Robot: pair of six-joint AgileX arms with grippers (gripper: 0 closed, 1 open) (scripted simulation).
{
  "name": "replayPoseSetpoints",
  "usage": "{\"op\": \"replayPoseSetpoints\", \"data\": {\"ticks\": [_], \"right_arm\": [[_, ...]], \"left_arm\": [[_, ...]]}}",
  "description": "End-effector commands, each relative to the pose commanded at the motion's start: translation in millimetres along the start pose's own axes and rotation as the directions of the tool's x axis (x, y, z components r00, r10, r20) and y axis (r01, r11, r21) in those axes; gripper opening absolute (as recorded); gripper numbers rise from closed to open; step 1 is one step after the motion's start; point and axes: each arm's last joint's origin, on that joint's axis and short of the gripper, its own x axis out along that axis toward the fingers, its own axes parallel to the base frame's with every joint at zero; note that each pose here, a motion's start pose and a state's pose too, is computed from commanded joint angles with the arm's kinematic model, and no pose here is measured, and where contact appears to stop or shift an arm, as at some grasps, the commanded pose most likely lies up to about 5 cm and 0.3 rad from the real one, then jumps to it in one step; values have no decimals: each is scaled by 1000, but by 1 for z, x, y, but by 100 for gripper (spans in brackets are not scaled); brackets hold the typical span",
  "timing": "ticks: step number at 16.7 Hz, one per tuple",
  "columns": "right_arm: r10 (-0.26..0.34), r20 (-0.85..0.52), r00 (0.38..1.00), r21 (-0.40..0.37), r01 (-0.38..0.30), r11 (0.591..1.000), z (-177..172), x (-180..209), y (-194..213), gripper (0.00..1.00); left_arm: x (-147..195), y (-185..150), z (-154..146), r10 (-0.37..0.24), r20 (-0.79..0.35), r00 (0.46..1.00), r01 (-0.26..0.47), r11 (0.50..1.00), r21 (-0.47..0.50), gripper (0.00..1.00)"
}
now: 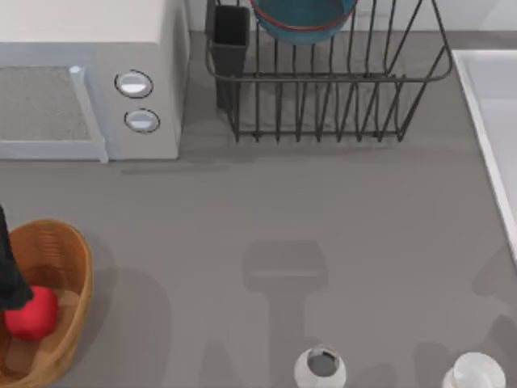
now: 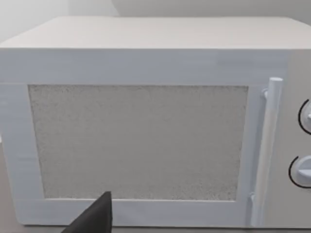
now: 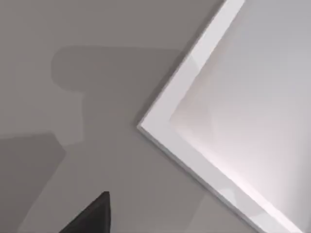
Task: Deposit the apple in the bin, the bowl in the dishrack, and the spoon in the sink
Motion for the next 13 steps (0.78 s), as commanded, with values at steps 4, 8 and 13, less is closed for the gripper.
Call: {"op": "replayPoseSetpoints", "data": {"ticks": [4, 8, 13], "right_arm": [[275, -353, 894, -277, -381, 882, -6, 20, -7, 100], [460, -552, 696, -390, -703, 595, -8, 35, -24, 100], [529, -586, 614, -539, -783, 312, 0, 46, -65, 100]], "left_arm": [[0, 0, 0, 0, 0, 1000, 0, 1000, 0, 100], [0, 0, 0, 0, 0, 1000, 0, 1000, 0, 100], [0, 0, 0, 0, 0, 1000, 0, 1000, 0, 100]]}}
